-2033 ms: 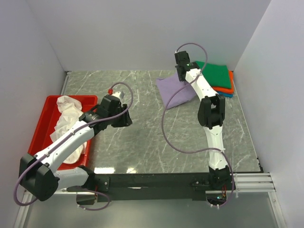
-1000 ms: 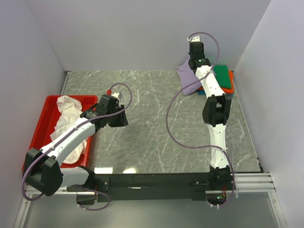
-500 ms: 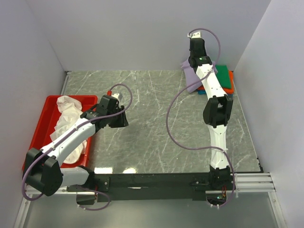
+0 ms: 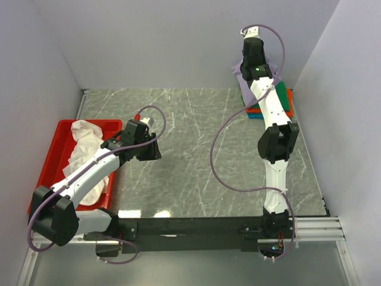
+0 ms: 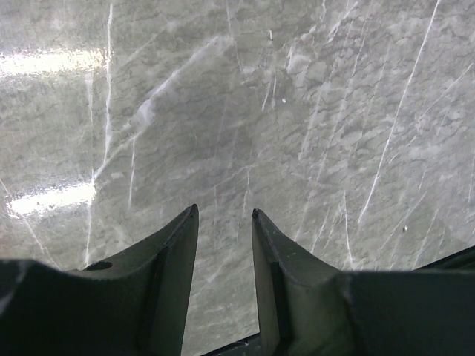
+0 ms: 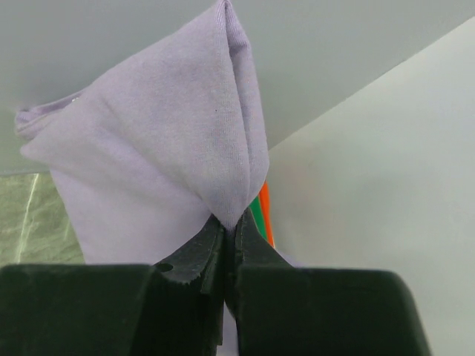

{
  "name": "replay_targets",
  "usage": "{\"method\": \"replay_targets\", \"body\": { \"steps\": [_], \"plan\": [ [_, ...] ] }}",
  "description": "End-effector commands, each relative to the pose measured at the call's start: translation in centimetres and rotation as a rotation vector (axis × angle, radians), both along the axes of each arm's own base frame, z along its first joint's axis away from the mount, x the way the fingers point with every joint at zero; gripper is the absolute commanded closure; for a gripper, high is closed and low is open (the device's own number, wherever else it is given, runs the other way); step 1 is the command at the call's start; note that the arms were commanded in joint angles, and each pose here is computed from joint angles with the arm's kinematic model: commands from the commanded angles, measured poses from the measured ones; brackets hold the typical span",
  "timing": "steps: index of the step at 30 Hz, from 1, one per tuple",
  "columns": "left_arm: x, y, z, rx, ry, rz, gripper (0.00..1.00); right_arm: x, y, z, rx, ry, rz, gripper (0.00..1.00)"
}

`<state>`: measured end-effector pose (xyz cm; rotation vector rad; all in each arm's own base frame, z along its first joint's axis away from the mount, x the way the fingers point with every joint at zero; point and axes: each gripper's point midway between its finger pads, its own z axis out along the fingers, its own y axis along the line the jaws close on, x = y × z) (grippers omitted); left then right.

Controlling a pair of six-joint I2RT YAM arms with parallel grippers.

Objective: Fold and stack the t-shirts
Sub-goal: Neatly place the folded tshirt to the corner, then reset both grippers

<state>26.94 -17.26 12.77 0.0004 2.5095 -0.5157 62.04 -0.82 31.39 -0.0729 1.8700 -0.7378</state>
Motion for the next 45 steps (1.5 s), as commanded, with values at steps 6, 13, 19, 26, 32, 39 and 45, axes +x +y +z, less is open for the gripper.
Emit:
{"method": "replay_targets", "body": {
  "steps": [6,13,19,26,32,39,45],
  "plan": [
    [0.2,-0.3,1.0,-0.029,-0.040,-0.017,0.59,-0.5,-1.8,5.2,0.003,-0.151,-0.047,1.00],
    [0.3,-0.3,0.6,-0.029,-0.024,-0.016,0.60,1.4,-4.2,0.4,0.031,-0.095,-0.077,1.00],
    [0.4,-0.3,0.1,-0.029,-0.009,-0.015,0.60,2.8,-6.8,-5.2,0.045,-0.034,-0.125,1.00],
    [0.4,-0.3,-0.3,-0.032,0.009,-0.016,0.60,3.6,-9.5,-10.5,0.078,0.006,-0.190,0.33],
    [0.6,-0.2,-0.3,-0.037,0.011,-0.012,0.59,3.6,-9.6,-9.2,0.130,-0.035,-0.194,0.18],
    [0.7,-0.1,0.0,-0.044,0.001,-0.005,0.59,2.5,-8.7,-7.4,0.205,-0.078,-0.198,0.16],
    [0.9,0.3,0.6,-0.056,-0.016,0.011,0.58,0.6,-4.9,-5.6,0.292,-0.116,-0.185,0.16]
  ]
}}
